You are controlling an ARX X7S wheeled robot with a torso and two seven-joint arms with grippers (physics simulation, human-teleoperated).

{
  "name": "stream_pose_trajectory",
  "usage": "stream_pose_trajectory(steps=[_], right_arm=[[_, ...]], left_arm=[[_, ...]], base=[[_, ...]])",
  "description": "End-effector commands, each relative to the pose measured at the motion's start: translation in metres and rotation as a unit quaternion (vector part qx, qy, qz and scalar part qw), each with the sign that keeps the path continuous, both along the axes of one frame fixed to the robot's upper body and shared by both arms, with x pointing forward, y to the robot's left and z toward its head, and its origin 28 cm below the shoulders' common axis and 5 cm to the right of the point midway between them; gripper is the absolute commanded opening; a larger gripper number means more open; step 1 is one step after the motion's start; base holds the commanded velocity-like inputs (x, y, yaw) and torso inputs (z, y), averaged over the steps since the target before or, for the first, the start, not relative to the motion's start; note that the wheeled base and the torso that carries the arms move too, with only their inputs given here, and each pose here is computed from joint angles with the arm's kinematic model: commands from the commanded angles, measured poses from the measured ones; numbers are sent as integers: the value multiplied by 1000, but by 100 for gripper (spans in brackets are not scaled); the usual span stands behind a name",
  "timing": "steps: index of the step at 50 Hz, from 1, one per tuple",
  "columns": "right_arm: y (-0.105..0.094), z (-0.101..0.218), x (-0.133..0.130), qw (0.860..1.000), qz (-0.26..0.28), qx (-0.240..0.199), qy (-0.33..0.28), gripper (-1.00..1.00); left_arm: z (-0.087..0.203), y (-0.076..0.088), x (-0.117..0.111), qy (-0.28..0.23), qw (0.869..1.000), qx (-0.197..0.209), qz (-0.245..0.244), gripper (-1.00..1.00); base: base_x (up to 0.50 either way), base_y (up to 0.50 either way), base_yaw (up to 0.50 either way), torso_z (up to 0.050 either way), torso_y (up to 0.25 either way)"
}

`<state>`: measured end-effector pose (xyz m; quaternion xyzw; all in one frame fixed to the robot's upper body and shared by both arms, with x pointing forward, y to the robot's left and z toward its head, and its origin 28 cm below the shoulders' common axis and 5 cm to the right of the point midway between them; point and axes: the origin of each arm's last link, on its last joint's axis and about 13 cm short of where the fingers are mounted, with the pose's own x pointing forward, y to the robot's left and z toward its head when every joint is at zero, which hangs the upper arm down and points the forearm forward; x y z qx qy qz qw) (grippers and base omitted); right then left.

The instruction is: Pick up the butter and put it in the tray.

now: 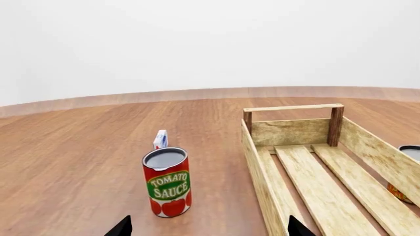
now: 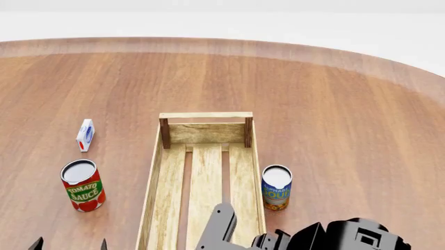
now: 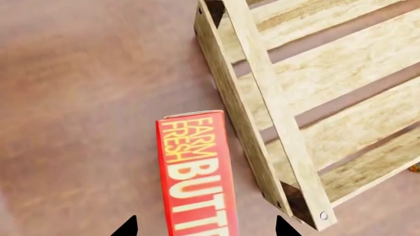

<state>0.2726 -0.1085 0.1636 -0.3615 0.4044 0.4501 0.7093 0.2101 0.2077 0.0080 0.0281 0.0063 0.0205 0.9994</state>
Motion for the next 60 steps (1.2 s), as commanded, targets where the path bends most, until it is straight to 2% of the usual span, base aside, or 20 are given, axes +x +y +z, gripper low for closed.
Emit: stream_pose_trajectory(steps=[1,36,49,60], right_arm=[[-6,-20,4,1000,-14,3,18,100],[-14,-45,9,998,-38,4,40,100],[-17,-73,11,997,-44,10,68,100],[-18,-83,10,996,-46,17,79,100]], left_arm=[[1,1,-1,0,1000,0,1,100],[0,3,-2,2,1000,3,-1,100],[1,3,-3,1,1000,4,-2,100],[1,4,-4,1,1000,4,-2,100]], base=[[0,0,0,0,0],[0,0,0,0,0],[0,0,0,0,0],[0,0,0,0,0]])
